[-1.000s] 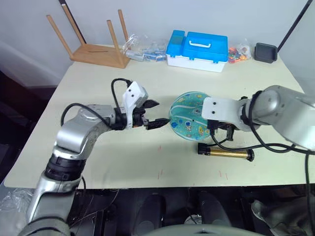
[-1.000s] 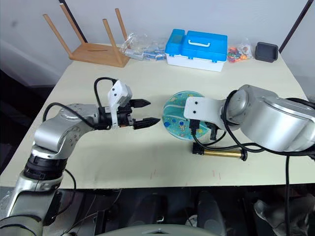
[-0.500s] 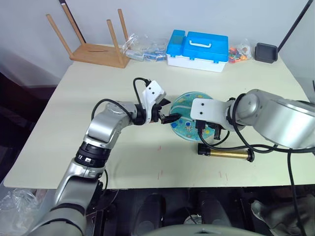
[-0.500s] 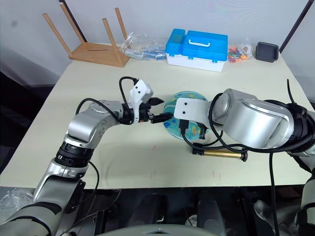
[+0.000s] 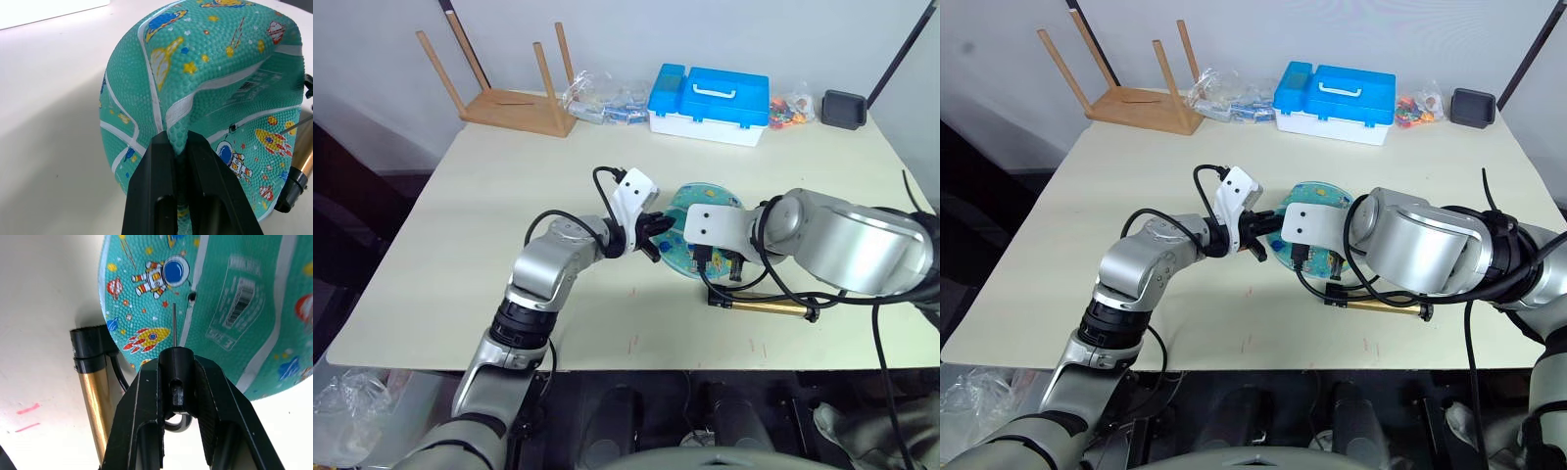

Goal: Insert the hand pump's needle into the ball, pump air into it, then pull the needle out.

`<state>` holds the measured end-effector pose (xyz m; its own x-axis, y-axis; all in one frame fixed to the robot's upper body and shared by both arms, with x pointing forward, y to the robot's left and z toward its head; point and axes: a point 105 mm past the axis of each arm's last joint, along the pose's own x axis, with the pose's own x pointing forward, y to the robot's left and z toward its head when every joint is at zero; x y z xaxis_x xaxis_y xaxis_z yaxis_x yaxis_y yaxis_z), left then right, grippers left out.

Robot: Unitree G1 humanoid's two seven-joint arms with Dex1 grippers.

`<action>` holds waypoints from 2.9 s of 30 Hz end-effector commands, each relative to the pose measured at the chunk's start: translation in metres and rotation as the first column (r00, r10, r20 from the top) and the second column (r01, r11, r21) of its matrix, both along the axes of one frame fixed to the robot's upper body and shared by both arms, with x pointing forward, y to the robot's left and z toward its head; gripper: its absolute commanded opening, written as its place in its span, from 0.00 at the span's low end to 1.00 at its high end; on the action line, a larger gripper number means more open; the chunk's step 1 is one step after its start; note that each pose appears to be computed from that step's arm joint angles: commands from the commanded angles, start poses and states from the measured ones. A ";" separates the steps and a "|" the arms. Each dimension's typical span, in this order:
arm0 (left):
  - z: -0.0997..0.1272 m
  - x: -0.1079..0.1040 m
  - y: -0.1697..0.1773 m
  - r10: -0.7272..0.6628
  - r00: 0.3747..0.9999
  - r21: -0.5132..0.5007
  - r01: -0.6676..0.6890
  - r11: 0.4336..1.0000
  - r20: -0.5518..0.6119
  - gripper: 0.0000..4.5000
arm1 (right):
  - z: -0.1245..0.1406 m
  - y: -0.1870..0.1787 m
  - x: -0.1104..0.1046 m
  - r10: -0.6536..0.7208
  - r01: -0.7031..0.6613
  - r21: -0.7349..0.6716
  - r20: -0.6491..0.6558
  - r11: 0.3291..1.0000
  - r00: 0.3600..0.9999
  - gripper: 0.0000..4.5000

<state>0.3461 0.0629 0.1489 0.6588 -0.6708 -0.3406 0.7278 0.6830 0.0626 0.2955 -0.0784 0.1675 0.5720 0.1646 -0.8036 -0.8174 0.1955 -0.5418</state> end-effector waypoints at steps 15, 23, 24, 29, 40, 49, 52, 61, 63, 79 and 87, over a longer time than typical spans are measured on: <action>0.000 -0.014 -0.007 0.125 0.985 -0.068 -0.134 0.989 -0.123 0.00 | -0.001 -0.001 0.015 -0.079 0.078 0.037 0.049 0.996 0.996 0.08; -0.002 -0.015 -0.011 0.128 0.983 -0.075 -0.139 0.987 -0.132 0.00 | -0.006 0.002 0.017 -0.092 0.090 0.046 0.040 0.995 0.995 0.08; -0.002 -0.015 -0.011 0.129 0.983 -0.076 -0.140 0.987 -0.132 0.00 | -0.007 0.002 0.017 -0.093 0.091 0.047 0.039 0.995 0.995 0.08; -0.003 -0.016 -0.011 0.128 0.982 -0.072 -0.139 0.988 -0.135 0.00 | -0.008 0.003 0.019 -0.102 0.100 0.052 0.041 0.994 0.994 0.08; -0.003 -0.017 -0.009 0.128 0.982 -0.069 -0.138 0.988 -0.136 0.00 | -0.008 0.004 0.022 -0.119 0.116 0.071 0.045 0.991 0.992 0.08; -0.003 -0.017 -0.010 0.130 0.982 -0.069 -0.140 0.988 -0.135 0.00 | -0.004 0.000 0.024 -0.134 0.130 0.079 0.056 0.988 0.989 0.08; -0.003 -0.017 -0.010 0.128 0.983 -0.070 -0.138 0.988 -0.134 0.00 | -0.005 0.000 0.024 -0.137 0.133 0.077 0.054 0.988 0.989 0.08; -0.003 -0.019 -0.011 0.120 0.983 -0.069 -0.130 0.989 -0.136 0.00 | -0.009 0.002 0.026 -0.149 0.144 0.078 0.052 0.986 0.988 0.08; -0.003 -0.019 -0.011 0.120 0.983 -0.069 -0.130 0.989 -0.136 0.00 | -0.010 0.001 0.027 -0.156 0.152 0.078 0.052 0.985 0.986 0.08; -0.004 -0.018 -0.010 0.123 0.983 -0.067 -0.133 0.989 -0.137 0.00 | -0.007 -0.004 0.030 -0.180 0.173 0.095 0.060 0.980 0.982 0.08; -0.004 -0.017 -0.010 0.126 0.983 -0.065 -0.135 0.989 -0.136 0.00 | -0.004 -0.005 0.031 -0.184 0.177 0.104 0.061 0.979 0.981 0.08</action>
<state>0.3328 0.0559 0.1491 0.7124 -0.5992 -0.3653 0.6186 0.7820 -0.0763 0.3188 -0.0758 0.1506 0.6113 0.1335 -0.7801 -0.7676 0.3402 -0.5433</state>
